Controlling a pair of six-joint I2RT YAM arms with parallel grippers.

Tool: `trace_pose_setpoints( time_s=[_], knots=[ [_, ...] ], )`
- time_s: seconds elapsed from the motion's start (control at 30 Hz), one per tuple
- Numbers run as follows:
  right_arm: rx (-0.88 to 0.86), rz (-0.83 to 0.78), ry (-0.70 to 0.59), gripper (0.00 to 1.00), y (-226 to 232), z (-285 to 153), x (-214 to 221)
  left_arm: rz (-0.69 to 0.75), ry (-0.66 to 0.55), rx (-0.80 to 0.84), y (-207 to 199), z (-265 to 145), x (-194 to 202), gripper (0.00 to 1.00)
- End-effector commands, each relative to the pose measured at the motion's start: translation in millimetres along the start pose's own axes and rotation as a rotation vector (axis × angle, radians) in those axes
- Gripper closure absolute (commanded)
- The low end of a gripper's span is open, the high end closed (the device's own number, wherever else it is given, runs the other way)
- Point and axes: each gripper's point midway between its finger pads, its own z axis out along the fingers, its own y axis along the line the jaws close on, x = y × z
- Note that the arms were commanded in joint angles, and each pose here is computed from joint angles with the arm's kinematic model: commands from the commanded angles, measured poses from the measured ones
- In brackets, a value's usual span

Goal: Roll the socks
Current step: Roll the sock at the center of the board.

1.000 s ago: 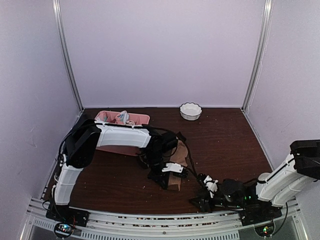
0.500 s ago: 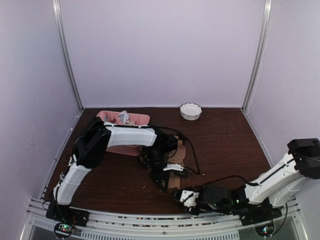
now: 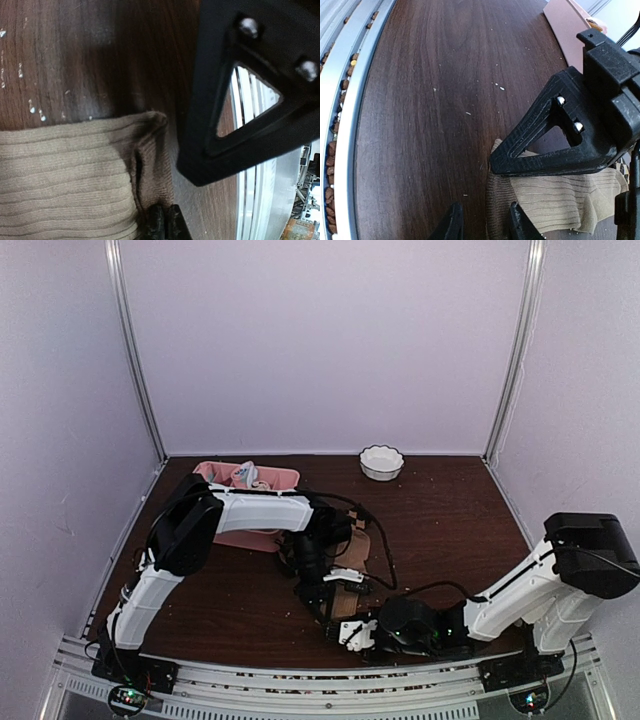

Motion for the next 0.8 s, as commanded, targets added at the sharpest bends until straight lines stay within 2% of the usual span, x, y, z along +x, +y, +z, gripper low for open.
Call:
trace_pose_setpoints(
  time_s=[0.0,0.27,0.6,0.7,0.77],
  knots=[
    [-0.038,-0.002,0.036,0.71,2.9,8.1,11.1,-0.001,-0.007,0.015,3.9,-2.5,1.6,1.0],
    [-0.033,0.096,0.123,0.81,0.9,12.7,36.2,-0.003,-0.02,0.04,1.6,-8.2,0.8,1.0],
    [-0.039,0.092,0.181,0.81,1.3,17.0,43.9,-0.006,-0.006,0.077,-0.7,-4.7,5.1,1.0],
    [-0.09,0.123,0.225,0.89,8.5,20.4,49.3,-0.004,-0.024,0.054,2.6,-10.7,2.1,1.0],
    [-0.115,0.159,0.231,0.95,13.4,20.1,51.1,0.005,-0.053,0.015,6.3,-20.6,-1.7,0.93]
  ],
)
